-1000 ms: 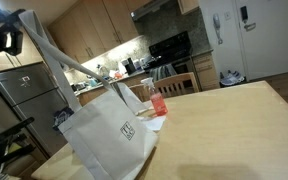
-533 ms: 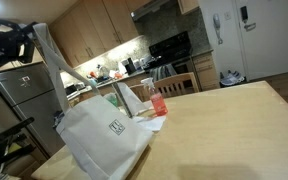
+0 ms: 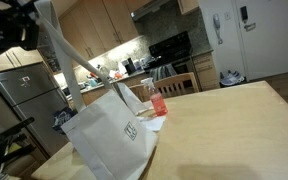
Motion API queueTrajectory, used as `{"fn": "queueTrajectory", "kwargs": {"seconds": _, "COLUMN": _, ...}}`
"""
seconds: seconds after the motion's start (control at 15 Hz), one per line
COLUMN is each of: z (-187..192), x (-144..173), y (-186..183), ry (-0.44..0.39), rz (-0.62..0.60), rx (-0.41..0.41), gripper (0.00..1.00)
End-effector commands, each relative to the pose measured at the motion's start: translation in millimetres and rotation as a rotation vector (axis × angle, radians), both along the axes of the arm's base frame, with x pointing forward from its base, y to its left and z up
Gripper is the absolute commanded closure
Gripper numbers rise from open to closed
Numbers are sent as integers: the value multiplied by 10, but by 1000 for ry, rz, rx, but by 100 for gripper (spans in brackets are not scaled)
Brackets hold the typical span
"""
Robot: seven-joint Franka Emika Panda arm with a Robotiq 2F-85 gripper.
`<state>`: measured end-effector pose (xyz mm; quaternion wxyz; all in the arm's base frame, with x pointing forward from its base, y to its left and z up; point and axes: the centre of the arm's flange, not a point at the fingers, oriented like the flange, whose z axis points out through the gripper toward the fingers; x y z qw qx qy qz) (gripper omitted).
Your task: Move the bag backwards
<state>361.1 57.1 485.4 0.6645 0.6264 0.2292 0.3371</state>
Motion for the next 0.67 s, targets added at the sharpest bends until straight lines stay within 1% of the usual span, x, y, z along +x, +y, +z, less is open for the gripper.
{"fn": "queueTrajectory", "kwargs": {"seconds": 0.0, "z": 81, "x": -65, "y": -343, "ry": -18, "rz": -84, "rx": 1, "gripper": 100}}
{"fn": "queueTrajectory", "kwargs": {"seconds": 0.33, "z": 48, "x": -28, "y": -562, "ry": -16, "rz": -157, "rx": 61, "gripper": 100}}
{"fn": "queueTrajectory", "kwargs": {"seconds": 0.4, "z": -3, "x": 9, "y": -502, "ry": 3, "rz": -123, "rx": 57, "gripper": 100}}
{"fn": "queueTrajectory", "kwargs": {"seconds": 0.6, "z": -21, "x": 15, "y": -503, "ry": 8, "rz": -124, "rx": 58, "gripper": 98}}
